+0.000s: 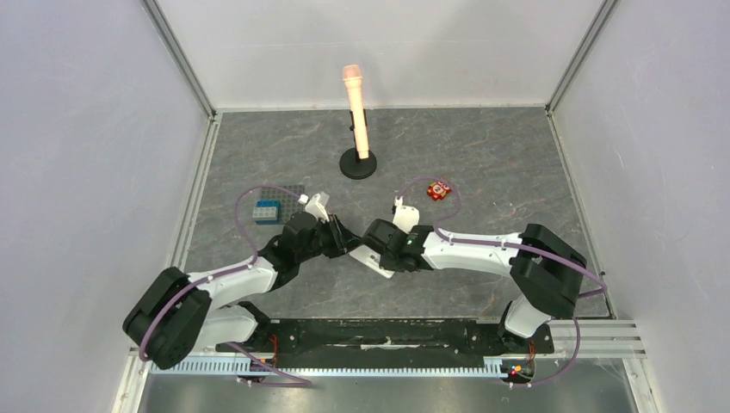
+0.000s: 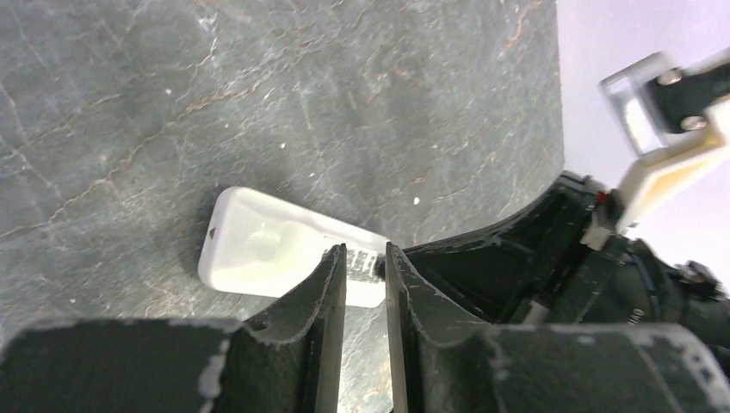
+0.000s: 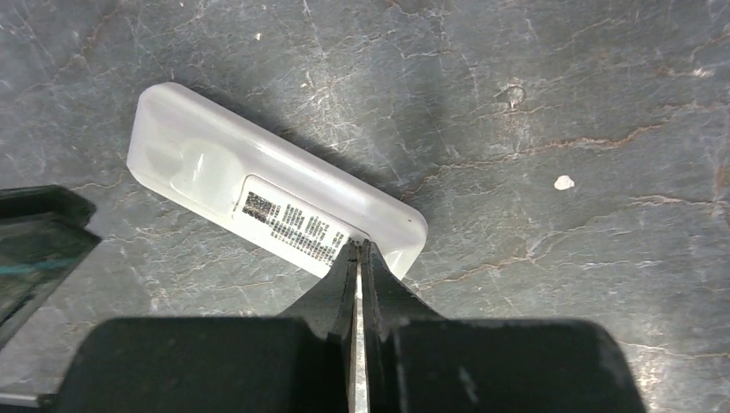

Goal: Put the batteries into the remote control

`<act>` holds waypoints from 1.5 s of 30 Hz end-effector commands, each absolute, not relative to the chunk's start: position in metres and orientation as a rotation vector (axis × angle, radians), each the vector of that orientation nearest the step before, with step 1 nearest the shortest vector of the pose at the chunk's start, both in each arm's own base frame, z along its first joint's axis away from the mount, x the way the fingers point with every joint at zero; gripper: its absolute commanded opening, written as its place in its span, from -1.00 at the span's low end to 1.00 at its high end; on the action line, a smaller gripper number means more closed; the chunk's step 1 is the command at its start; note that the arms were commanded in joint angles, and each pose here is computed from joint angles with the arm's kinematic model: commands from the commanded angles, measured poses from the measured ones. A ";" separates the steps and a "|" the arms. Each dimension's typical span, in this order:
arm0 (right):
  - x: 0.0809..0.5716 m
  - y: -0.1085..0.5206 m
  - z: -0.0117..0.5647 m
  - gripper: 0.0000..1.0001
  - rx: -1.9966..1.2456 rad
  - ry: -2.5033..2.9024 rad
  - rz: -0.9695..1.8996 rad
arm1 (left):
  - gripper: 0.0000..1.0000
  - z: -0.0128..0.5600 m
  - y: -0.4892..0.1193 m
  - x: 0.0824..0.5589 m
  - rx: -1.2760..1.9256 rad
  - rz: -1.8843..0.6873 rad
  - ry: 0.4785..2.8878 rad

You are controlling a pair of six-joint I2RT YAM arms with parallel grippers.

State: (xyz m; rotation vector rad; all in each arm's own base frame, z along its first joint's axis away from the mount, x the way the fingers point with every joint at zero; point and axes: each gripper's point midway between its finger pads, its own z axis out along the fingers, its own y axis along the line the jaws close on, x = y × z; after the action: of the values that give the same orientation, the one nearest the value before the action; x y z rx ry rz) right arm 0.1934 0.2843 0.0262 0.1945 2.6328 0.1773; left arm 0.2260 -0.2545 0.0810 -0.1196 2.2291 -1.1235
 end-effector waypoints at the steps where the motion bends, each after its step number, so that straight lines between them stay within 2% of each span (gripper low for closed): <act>1: 0.161 0.275 -0.039 -1.00 0.358 2.788 0.183 | -0.42 0.096 -0.254 0.233 -0.100 -1.091 2.204; 5: 0.157 0.289 -0.035 -1.00 0.483 2.808 0.273 | -0.44 0.100 -0.267 0.225 -0.076 -1.193 2.218; 15: 0.157 0.272 -0.046 -1.00 0.434 2.791 0.152 | -0.49 0.074 -0.291 0.195 0.038 -1.285 2.308; 33: 0.155 0.266 -0.046 -1.00 0.394 2.770 0.139 | -0.56 0.065 -0.311 0.214 0.094 -1.089 2.335; 40: 0.156 0.269 -0.042 -1.00 0.395 2.767 0.160 | -0.75 0.026 -0.301 0.191 0.161 -0.963 2.488; 45: 0.159 0.271 -0.035 -0.98 0.393 2.749 0.183 | -0.82 0.004 -0.286 0.178 0.190 -0.870 2.552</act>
State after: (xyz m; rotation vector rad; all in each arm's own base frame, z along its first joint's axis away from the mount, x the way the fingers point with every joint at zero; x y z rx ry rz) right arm 0.1889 0.2862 0.0259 0.4002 2.6121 0.2919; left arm 0.1925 -0.3113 0.0388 0.1222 2.4498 -1.0459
